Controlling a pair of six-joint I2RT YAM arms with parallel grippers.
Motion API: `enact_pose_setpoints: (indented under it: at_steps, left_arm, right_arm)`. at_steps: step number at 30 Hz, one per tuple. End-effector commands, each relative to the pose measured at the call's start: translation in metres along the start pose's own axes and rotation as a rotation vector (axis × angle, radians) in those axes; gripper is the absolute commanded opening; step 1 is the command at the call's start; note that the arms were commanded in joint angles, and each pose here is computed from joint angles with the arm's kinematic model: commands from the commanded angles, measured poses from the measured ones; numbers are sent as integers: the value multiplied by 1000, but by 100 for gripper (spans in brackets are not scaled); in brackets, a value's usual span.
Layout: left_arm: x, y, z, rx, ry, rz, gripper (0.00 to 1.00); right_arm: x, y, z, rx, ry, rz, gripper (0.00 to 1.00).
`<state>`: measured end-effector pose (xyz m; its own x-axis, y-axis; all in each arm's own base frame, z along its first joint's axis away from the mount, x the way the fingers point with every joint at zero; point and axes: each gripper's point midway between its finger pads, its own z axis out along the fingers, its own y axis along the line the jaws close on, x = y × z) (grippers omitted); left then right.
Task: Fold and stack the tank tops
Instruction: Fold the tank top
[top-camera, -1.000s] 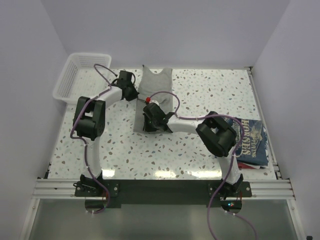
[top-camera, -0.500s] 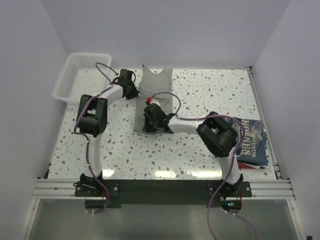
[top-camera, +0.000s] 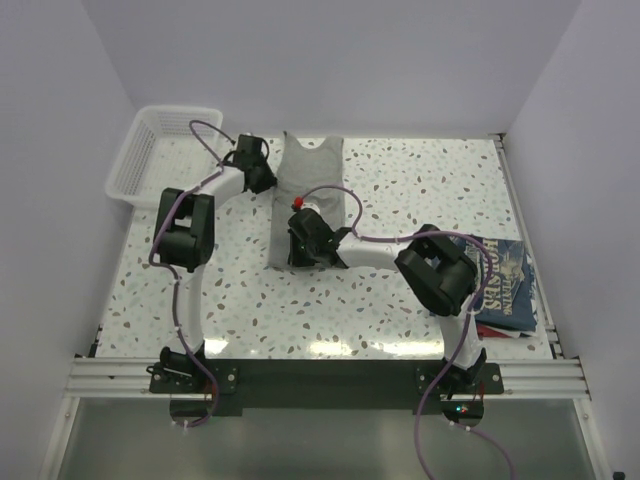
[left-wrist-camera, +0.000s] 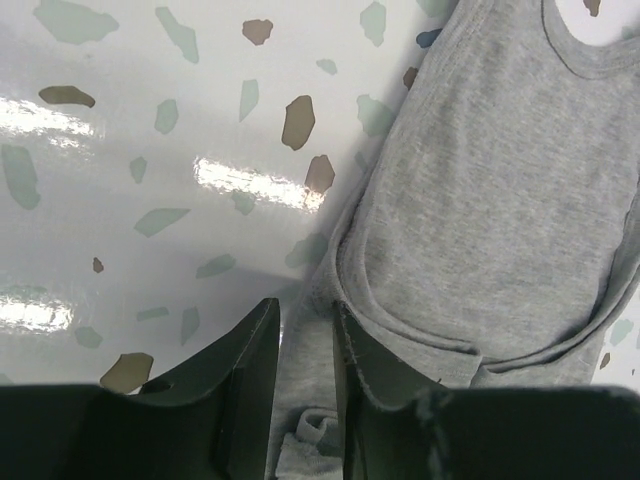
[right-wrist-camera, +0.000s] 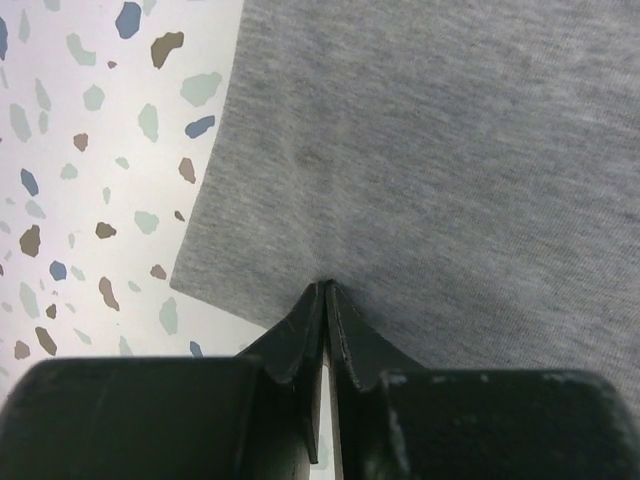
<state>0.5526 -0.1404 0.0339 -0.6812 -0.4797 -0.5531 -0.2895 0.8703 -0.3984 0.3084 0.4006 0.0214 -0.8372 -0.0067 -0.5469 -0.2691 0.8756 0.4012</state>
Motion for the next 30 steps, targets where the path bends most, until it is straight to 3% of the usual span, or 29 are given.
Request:
enact_pose_setpoints:
  at_steps: [1, 4, 9, 13, 19, 23, 30]
  left_arm:
    - [-55, -25, -36, 74, -136, 20, 33]
    - [-65, -22, -62, 40, -173, 18, 39]
    - [-61, -14, -110, 31, -200, -24, 39]
    - [-9, -7, -124, 85, -133, -32, 30]
    - [77, -35, -135, 193, -10, 12, 13]
    - [118, -38, -126, 182, 60, 26, 9]
    - [161, 4, -106, 55, 132, 4, 8]
  right_arm:
    - [5, -14, -14, 86, 56, -24, 11]
    - [-37, -6, -28, 68, -7, -9, 21]
    - [-105, -38, -46, 99, -105, 74, 22]
    - [-127, -75, -40, 169, -113, 76, 19]
    - [-146, -121, -19, 253, -124, 74, 15]
    - [-160, -136, -5, 286, -124, 50, 15]
    - [-181, -163, 11, 369, -145, 60, 15]
